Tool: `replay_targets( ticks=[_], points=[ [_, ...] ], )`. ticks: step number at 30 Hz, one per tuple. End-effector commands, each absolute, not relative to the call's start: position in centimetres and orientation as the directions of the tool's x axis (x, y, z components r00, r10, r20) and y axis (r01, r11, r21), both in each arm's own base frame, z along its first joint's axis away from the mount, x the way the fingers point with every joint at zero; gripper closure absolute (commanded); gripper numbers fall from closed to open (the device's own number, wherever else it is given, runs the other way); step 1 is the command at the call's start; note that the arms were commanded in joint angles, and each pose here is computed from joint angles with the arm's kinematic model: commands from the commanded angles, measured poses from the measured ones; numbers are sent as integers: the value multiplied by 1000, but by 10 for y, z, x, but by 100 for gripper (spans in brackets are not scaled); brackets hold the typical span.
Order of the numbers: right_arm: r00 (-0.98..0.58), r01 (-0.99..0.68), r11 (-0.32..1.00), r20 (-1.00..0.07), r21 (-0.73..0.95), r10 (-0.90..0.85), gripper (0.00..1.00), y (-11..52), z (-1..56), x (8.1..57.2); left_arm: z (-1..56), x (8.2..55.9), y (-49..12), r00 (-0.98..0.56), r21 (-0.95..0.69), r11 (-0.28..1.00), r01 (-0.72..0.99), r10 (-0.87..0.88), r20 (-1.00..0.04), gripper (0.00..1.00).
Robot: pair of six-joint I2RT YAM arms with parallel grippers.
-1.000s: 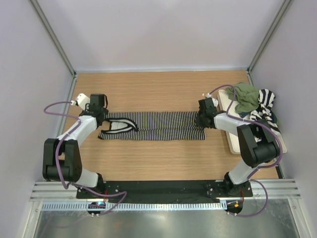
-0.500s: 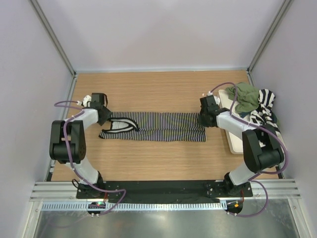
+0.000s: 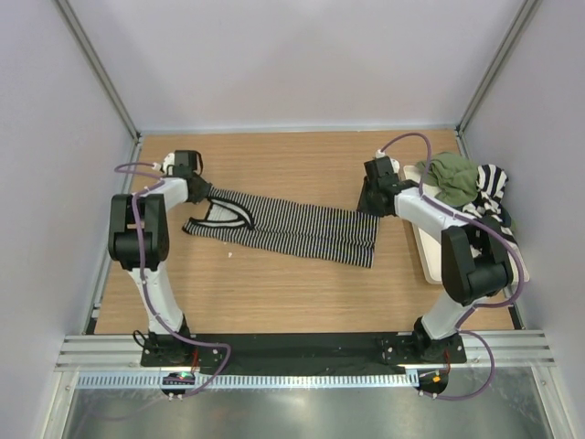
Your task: Fold and stack the tank tops
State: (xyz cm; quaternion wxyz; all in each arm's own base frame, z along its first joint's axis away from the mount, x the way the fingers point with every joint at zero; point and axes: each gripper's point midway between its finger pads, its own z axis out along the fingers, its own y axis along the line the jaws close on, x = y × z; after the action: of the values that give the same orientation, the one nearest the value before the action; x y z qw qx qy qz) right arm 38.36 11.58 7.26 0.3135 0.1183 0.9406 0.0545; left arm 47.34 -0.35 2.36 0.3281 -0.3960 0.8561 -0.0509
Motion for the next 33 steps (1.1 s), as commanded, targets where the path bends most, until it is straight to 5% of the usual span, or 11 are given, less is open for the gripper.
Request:
replay_targets(
  ticks=[1, 8, 9, 10, 12, 13, 18, 25, 33],
  points=[
    [-769, 175, 972, -596, 155, 233, 64, 116, 84, 396, 14, 497, -14, -483, -399, 670, -626, -735, -476, 100],
    [-804, 138, 977, -558, 163, 207, 59, 129, 71, 400, 41, 597, -84, -591, -466, 778, -421, -626, -509, 96],
    [-820, 119, 980, -540, 161, 189, 58, 132, 66, 397, 35, 598, -109, -638, -498, 787, -366, -601, -481, 91],
    [-828, 108, 981, -533, 159, 178, 57, 136, 63, 396, 47, 607, -118, -629, -525, 784, -331, -598, -496, 72],
    [-842, 96, 981, -512, 167, 169, 55, 139, 57, 393, 59, 608, -123, -616, -540, 784, -306, -596, -515, 60],
    [-849, 89, 982, -503, 165, 161, 54, 139, 53, 390, 72, 604, -123, -604, -548, 782, -296, -598, -527, 52],
    [-857, 52, 974, -492, 221, 157, 41, 148, 45, 378, 128, 581, -98, -555, -502, 820, -275, -562, -614, 41],
    [-912, 7, 967, -395, 254, 110, 47, 158, 20, 333, 176, 509, -77, -522, -505, 820, -270, -565, -639, 22],
    [-932, -141, 938, -362, 316, -19, 43, 210, 43, 256, 153, 453, -84, -573, -541, 801, -257, -577, -582, 20]
  ],
)
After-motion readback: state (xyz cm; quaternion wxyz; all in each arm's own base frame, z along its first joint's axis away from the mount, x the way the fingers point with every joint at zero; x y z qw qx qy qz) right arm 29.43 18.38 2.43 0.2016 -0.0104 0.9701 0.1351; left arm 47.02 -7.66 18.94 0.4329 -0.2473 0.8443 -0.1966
